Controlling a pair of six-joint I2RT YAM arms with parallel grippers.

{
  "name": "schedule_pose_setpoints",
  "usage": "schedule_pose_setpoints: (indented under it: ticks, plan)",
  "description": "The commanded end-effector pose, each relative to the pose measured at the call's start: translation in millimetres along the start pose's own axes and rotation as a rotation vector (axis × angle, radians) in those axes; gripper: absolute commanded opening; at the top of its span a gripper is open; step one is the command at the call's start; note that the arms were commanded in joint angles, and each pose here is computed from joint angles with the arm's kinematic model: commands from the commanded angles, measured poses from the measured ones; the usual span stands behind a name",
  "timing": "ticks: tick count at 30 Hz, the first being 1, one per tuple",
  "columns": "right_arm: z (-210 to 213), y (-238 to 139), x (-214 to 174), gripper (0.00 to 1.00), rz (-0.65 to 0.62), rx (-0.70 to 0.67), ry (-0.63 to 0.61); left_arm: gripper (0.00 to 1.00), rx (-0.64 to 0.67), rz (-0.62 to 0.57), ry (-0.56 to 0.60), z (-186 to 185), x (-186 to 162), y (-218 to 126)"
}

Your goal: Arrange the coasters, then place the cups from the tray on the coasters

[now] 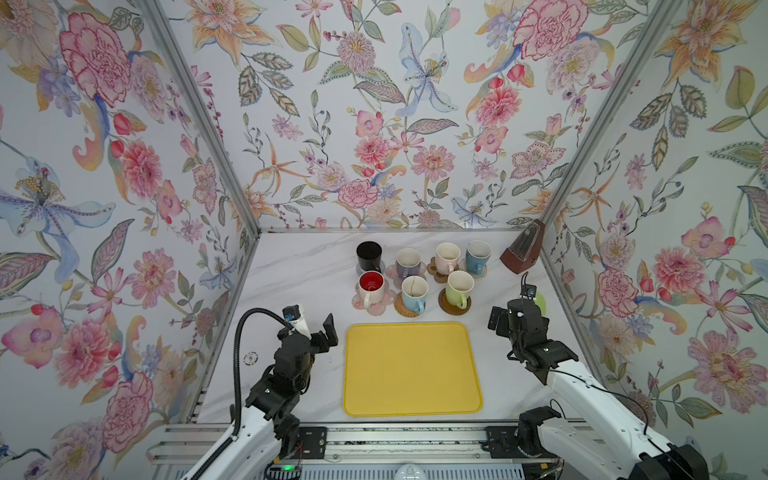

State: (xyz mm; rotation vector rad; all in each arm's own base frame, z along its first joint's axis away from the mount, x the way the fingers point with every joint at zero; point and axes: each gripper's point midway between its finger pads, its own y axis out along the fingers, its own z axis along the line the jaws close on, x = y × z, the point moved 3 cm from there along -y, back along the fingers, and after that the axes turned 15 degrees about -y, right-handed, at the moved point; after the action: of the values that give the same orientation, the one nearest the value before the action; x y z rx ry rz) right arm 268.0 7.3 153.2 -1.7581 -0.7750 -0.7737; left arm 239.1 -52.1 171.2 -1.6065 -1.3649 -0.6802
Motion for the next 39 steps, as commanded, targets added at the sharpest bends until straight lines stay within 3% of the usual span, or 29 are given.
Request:
schedule_pose_setpoints:
  ticks: [1,6,11,20,27,37,39]
  plan:
    - [-13,0,16,0.99,-0.179,-0.090,0.009,0.99,0.166,-0.179,0.051,27,21,-4]
    - [-20,6,7,0.99,-0.339,-0.158,0.021,0.99,0.284,-0.375,0.080,44,42,-12]
    - [-24,23,-1,0.99,-0.361,-0.161,0.051,0.99,0.325,-0.508,0.112,56,48,-19]
    - [-25,43,16,0.99,-0.449,-0.196,0.001,0.99,0.378,-0.390,0.179,70,34,19]
    - [-22,66,12,0.99,-0.496,-0.124,0.036,0.99,0.370,-0.369,0.123,84,37,48]
    - [-17,84,10,0.99,-0.426,-0.065,0.033,0.99,0.273,-0.342,0.182,87,42,92]
    - [-17,84,9,0.99,-0.423,-0.064,0.033,0.99,0.259,-0.243,0.202,85,31,102]
